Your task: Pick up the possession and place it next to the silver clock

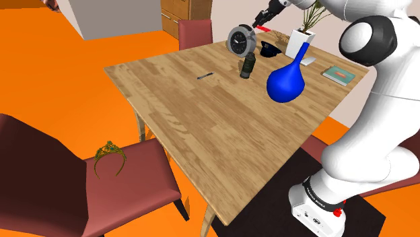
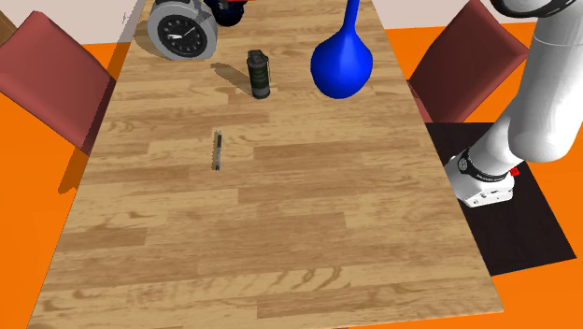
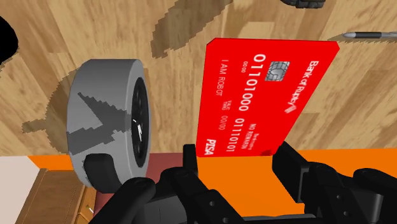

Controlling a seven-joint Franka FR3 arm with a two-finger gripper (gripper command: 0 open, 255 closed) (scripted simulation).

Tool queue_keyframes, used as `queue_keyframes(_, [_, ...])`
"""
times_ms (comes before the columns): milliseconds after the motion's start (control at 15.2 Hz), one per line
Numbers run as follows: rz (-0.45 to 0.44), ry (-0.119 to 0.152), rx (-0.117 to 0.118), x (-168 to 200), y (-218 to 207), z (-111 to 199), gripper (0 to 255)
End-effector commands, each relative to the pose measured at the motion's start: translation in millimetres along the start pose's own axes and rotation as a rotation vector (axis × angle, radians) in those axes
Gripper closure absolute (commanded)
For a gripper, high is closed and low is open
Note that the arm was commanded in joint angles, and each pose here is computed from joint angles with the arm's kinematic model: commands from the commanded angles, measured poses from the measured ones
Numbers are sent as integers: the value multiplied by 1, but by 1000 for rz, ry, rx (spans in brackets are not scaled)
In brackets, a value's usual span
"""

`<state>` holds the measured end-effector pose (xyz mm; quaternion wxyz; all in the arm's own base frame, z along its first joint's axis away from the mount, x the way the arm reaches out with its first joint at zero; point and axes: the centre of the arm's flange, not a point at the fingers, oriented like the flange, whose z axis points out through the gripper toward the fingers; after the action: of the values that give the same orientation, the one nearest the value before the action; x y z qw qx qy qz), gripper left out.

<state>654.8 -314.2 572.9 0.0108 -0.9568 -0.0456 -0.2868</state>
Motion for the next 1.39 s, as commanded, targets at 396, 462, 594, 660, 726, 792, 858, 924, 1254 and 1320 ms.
queue_keyframes(396, [-1, 0, 0, -22, 3, 34, 255])
queue_keyframes(462, [-1, 0, 0, -25, 3, 38, 255])
queue_keyframes(594, [-1, 0, 0, -30, 3, 47, 255])
queue_keyframes(660, [-1, 0, 0, -33, 3, 52, 255])
queue_keyframes(726, [-1, 0, 0, -36, 3, 56, 255])
queue_keyframes(792, [-1, 0, 0, -39, 3, 60, 255])
queue_keyframes(858, [-1, 0, 0, -42, 3, 65, 255])
queue_keyframes(924, [-1, 0, 0, -45, 3, 69, 255])
queue_keyframes(1254, [-1, 0, 0, -59, 2, 91, 255])
queue_keyframes(1320, [-1, 0, 0, -62, 2, 96, 255])
